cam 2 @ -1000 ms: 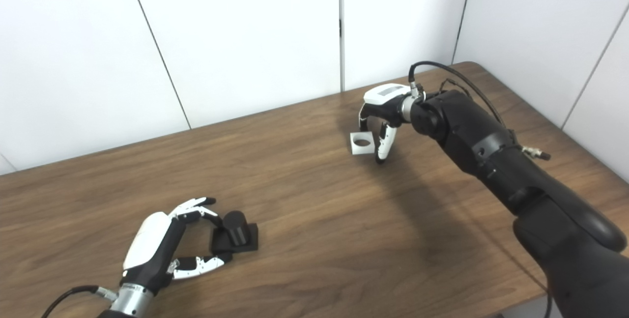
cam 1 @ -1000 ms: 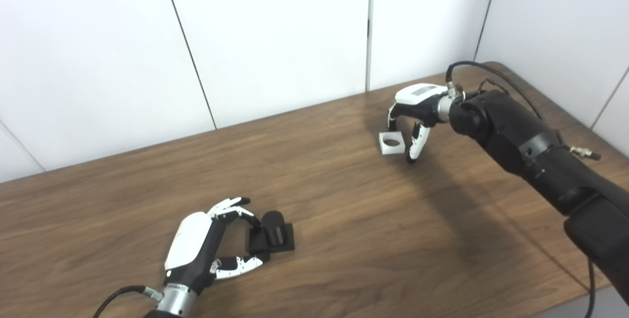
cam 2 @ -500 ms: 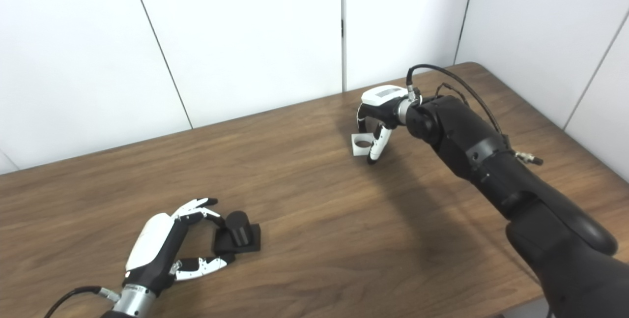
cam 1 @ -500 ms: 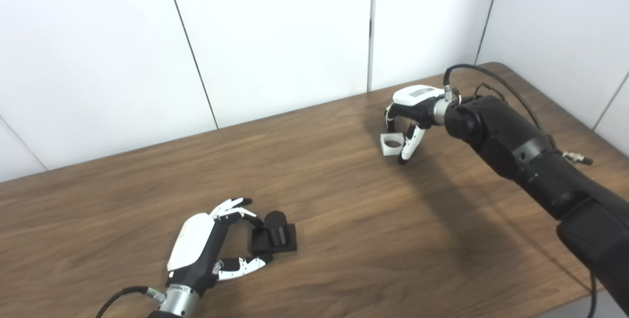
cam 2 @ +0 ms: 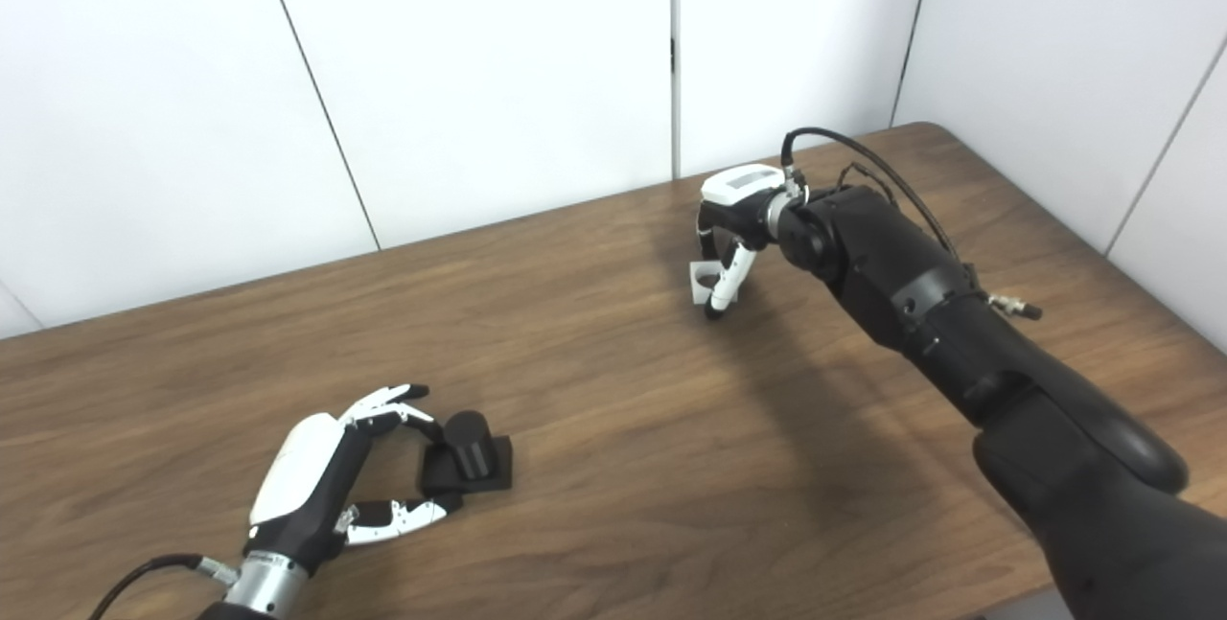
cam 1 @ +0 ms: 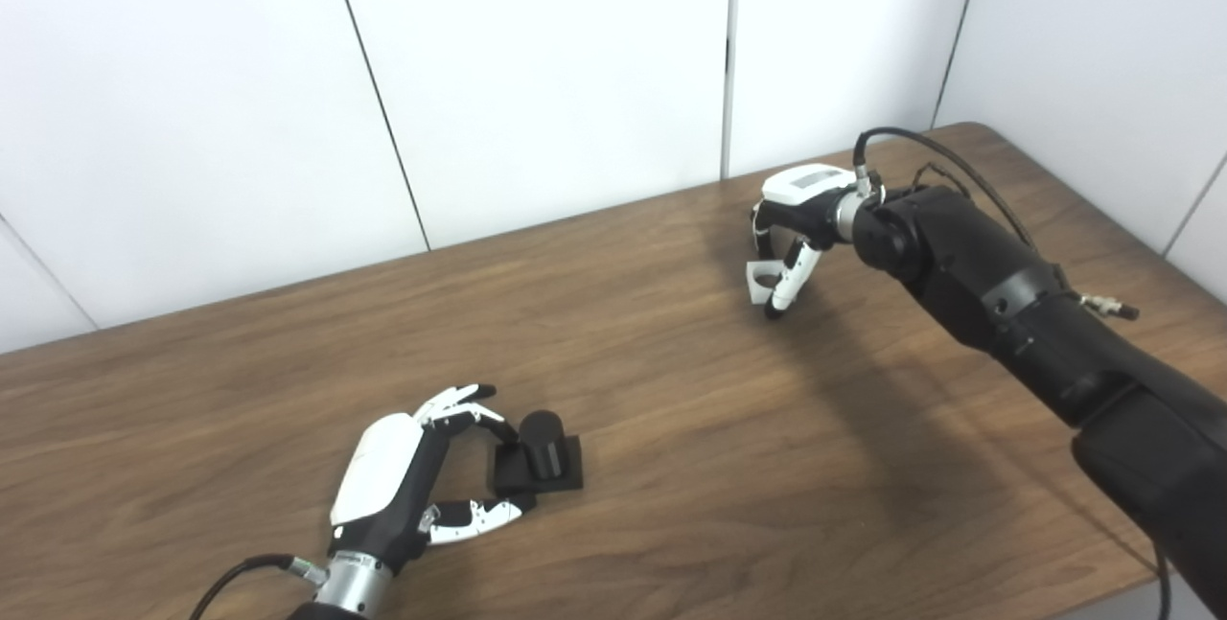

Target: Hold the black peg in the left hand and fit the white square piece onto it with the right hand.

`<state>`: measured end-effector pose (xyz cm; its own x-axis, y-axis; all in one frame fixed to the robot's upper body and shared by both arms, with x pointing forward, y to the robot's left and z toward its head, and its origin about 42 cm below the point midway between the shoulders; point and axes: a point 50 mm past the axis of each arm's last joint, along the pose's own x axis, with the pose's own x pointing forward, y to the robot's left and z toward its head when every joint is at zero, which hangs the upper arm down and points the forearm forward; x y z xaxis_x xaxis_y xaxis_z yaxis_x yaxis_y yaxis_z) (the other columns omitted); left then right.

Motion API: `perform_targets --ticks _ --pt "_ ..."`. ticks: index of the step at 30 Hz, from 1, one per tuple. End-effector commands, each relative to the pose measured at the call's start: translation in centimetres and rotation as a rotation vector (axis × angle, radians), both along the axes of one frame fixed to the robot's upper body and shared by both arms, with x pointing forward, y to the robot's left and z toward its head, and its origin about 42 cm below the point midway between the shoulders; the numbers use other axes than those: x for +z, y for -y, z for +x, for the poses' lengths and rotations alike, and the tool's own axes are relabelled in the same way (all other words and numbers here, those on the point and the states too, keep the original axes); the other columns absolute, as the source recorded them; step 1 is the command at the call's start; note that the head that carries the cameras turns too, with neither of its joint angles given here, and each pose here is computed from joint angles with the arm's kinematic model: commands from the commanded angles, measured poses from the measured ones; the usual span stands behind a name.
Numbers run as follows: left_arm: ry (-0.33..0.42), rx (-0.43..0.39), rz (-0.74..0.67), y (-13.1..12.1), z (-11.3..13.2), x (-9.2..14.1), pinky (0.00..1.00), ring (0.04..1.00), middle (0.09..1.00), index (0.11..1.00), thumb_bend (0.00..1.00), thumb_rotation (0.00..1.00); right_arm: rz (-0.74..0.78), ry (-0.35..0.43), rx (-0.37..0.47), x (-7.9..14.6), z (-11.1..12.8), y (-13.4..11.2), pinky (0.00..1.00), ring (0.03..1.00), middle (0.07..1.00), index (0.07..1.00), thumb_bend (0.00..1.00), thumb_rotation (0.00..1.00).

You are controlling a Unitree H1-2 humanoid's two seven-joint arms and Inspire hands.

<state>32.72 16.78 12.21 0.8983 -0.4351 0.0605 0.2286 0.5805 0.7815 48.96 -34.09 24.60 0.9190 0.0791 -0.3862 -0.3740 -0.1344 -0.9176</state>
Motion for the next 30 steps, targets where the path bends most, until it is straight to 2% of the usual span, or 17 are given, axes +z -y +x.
perform_targets --ticks 1,6,18,19,21,30 --pt "-0.06 0.001 0.054 -0.8 -0.1 -0.9 0.8 0.893 0.86 0.564 0.72 0.23 0.013 0.064 0.01 1.8 0.5 -0.2 0.97 0.941 0.896 0.671 0.79 0.35" --pt "-0.057 0.0 0.058 -0.8 0.0 -0.8 0.79 0.892 0.859 0.564 0.72 0.23 0.036 0.085 0.01 1.4 0.3 0.3 0.99 0.937 0.88 0.619 0.75 0.27" --pt "-0.052 0.007 0.056 -1.0 0.0 -0.6 0.78 0.889 0.857 0.561 0.72 0.22 0.033 0.095 0.015 1.3 0.2 0.7 0.99 0.93 0.87 0.615 0.77 0.23" --pt "-0.051 0.007 0.058 -1.0 0.0 -0.6 0.78 0.887 0.856 0.561 0.72 0.21 0.031 0.104 0.021 1.2 0.2 0.8 0.98 0.925 0.864 0.542 0.63 0.19" --pt "-0.052 0.007 0.058 -1.0 0.0 -0.6 0.77 0.885 0.855 0.561 0.72 0.21 0.023 0.128 0.039 1.0 0.1 0.9 0.96 0.907 0.836 0.495 0.54 0.15" --pt "-0.057 0.006 0.057 -1.1 -0.2 -0.6 0.79 0.888 0.856 0.558 0.72 0.21 0.01 0.168 0.071 0.7 -0.1 1.1 0.96 0.888 0.804 0.484 0.52 0.14"
